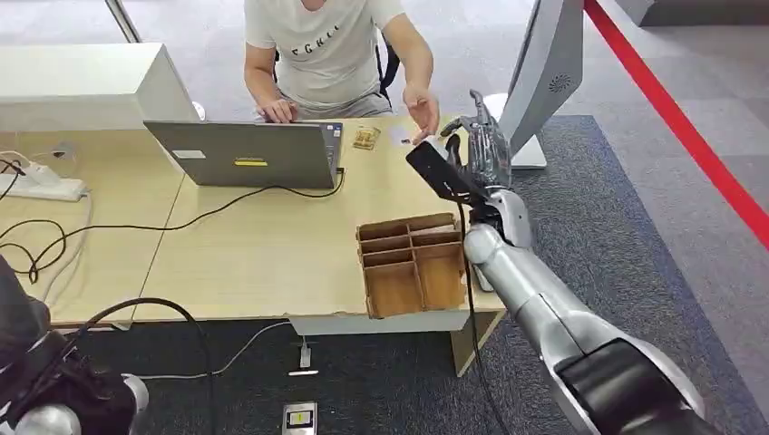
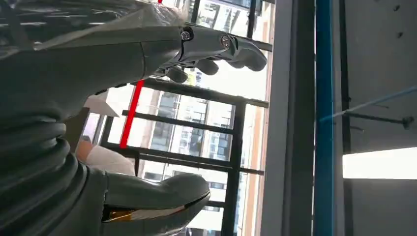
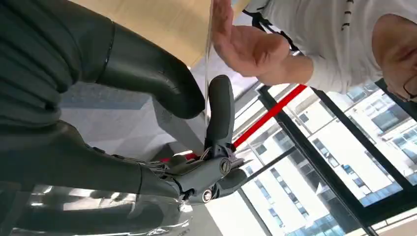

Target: Pass the card to the sensor for recognition and then transmit it.

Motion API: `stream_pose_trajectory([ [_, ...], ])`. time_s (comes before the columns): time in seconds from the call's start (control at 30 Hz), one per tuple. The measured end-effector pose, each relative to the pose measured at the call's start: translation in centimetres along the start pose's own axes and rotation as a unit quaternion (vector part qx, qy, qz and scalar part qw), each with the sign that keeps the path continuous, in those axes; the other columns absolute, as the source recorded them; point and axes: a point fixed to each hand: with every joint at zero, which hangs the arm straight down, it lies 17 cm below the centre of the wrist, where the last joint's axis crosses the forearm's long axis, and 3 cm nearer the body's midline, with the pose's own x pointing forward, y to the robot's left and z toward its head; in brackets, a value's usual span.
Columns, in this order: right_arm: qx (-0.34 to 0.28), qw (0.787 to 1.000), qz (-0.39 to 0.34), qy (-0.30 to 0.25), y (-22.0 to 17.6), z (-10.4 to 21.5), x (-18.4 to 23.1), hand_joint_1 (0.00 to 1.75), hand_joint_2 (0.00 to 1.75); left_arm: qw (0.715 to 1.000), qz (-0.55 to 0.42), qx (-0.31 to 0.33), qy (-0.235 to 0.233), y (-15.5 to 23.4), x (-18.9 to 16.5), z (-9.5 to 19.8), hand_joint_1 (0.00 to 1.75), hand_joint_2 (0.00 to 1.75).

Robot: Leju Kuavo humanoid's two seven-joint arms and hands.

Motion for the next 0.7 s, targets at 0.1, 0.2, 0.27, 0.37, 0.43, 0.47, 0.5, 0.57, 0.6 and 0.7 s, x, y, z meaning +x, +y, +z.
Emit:
stream_pose_trajectory([
  [0.1, 0.009, 1.0, 0.009, 0.009, 0.9, 0.0, 0.0, 1.75, 1.75, 1.0, 0.001, -0.002, 0.001, -0.1, 0.0, 0.1, 0.0, 1.75],
  [0.2, 0.016, 1.0, 0.019, 0.013, 1.4, 0.0, 0.1, 1.75, 1.75, 1.0, 0.001, -0.002, 0.003, -0.2, -0.1, 0.1, 0.0, 1.75],
  [0.27, 0.019, 0.999, 0.022, 0.014, 1.7, -0.1, 0.3, 1.75, 1.75, 1.0, 0.001, -0.002, 0.003, -0.2, -0.1, 0.1, 0.0, 1.75],
  [0.37, 0.023, 0.999, 0.029, 0.012, 2.0, -0.2, 0.6, 1.75, 1.75, 1.0, 0.001, -0.002, 0.003, -0.2, -0.1, 0.1, 0.0, 1.75],
  [0.43, 0.025, 0.999, 0.032, 0.013, 2.1, -0.3, 0.7, 1.75, 1.75, 1.0, 0.001, -0.002, 0.004, -0.2, -0.1, 0.2, 0.0, 1.75],
  [0.47, 0.025, 0.999, 0.032, 0.013, 2.1, -0.3, 0.8, 1.75, 1.75, 1.0, 0.001, -0.002, 0.004, -0.2, -0.1, 0.2, 0.0, 1.75],
  [0.5, 0.026, 0.999, 0.034, 0.014, 2.2, -0.3, 0.8, 1.75, 1.75, 1.0, 0.001, -0.002, 0.004, -0.1, -0.1, 0.2, 0.0, 1.75],
  [0.57, 0.027, 0.999, 0.036, 0.016, 2.3, -0.4, 0.8, 1.75, 1.75, 1.0, 0.002, -0.001, 0.006, -0.1, -0.2, 0.2, 0.0, 1.75],
  [0.6, 0.028, 0.999, 0.037, 0.017, 2.4, -0.3, 0.7, 1.75, 1.75, 1.0, 0.002, -0.001, 0.006, -0.1, -0.2, 0.2, 0.0, 1.75],
  [0.7, 0.031, 0.998, 0.041, 0.019, 2.5, -0.3, 0.5, 1.75, 1.75, 1.0, 0.003, -0.001, 0.007, -0.1, -0.2, 0.2, 0.0, 1.75],
])
